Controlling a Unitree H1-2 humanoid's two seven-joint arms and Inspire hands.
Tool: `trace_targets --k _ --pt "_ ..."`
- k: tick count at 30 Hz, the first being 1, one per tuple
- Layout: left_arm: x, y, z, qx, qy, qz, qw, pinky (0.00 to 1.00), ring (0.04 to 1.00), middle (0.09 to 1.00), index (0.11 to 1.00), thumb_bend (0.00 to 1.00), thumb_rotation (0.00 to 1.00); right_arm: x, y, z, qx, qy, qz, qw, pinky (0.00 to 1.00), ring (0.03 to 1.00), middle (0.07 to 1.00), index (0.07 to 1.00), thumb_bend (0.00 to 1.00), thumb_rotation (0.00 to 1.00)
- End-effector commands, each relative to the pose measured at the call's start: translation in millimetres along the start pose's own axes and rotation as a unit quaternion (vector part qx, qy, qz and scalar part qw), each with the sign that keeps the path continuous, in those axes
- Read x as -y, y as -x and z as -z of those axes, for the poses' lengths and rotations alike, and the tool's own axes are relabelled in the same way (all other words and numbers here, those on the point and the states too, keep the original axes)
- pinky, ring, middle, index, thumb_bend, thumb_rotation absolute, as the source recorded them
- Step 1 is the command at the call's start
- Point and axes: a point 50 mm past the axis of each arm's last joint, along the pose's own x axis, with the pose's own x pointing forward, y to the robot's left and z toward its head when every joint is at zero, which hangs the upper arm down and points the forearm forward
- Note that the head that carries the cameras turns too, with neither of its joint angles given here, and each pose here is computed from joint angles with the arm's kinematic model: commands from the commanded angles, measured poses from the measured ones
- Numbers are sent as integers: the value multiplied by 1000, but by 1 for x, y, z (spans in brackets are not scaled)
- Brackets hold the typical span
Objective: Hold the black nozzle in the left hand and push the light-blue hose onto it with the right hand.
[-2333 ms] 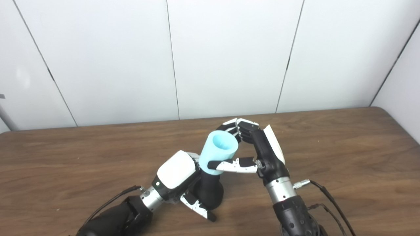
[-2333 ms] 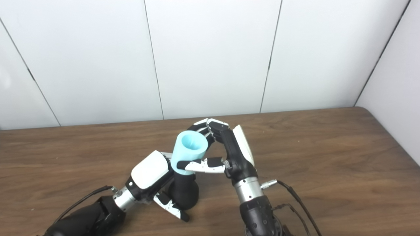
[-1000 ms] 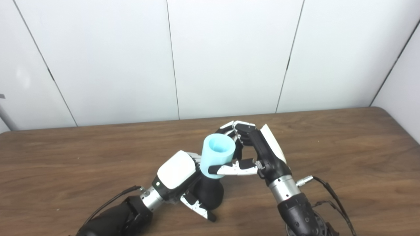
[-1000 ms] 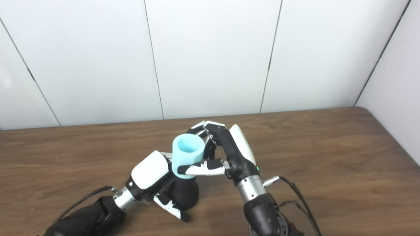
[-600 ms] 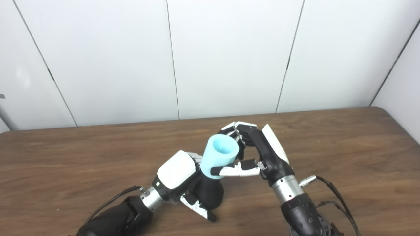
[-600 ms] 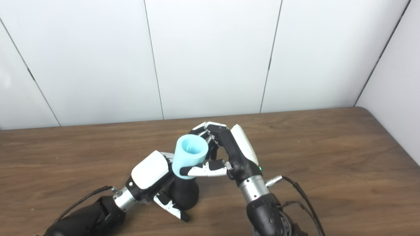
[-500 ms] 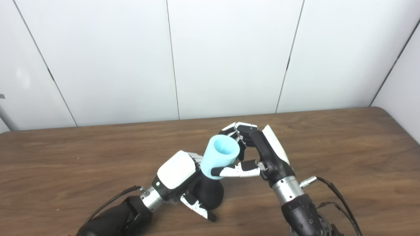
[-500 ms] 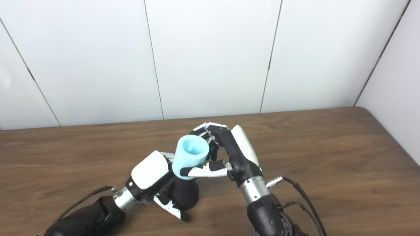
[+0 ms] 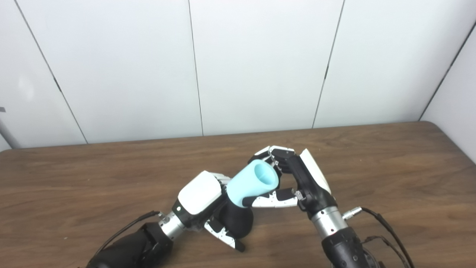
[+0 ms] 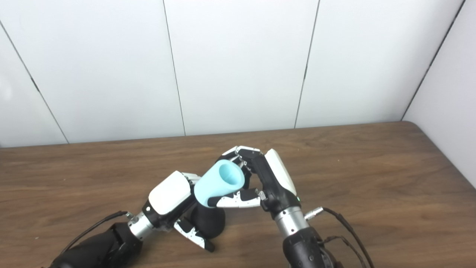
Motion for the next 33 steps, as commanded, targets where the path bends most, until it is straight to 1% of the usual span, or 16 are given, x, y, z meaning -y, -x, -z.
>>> trace_targets --k 1,4,6,8,13,19,24,29,33 --pt "95 61 -69 -42 107 69 991 421 480 507 458 520 0 2 -7 -17 46 4 -3 999 177 260 447 537 518 0" --pt "95 61 -69 -43 107 72 991 420 481 509 457 520 0 0 -8 -18 47 8 -8 999 215 299 449 536 518 0" --pt "95 60 -69 -42 107 72 991 422 483 509 457 520 0 -1 -9 -19 49 12 -10 999 200 277 447 539 517 0" --pt "95 60 -70 -42 108 68 991 419 480 508 458 520 0 -1 -10 -20 53 15 -10 998 152 221 440 542 517 0" --pt "98 58 -70 -40 104 67 992 415 477 507 458 520 0 1 -14 -23 60 20 -11 998 145 214 439 540 517 0" --pt "98 55 -71 -41 105 68 991 417 477 506 460 520 0 8 -21 -29 77 44 -12 996 145 223 438 539 517 0" --pt "98 54 -72 -41 107 69 991 417 478 506 460 520 0 16 -26 -35 83 68 -13 994 153 237 432 538 518 0" --pt "99 54 -72 -43 109 67 991 415 474 505 460 520 0 23 -31 -39 86 85 -24 992 131 211 423 537 518 0" --pt "99 54 -72 -42 108 68 991 416 474 506 460 520 0 27 -33 -43 86 98 -35 991 137 218 426 537 519 0"
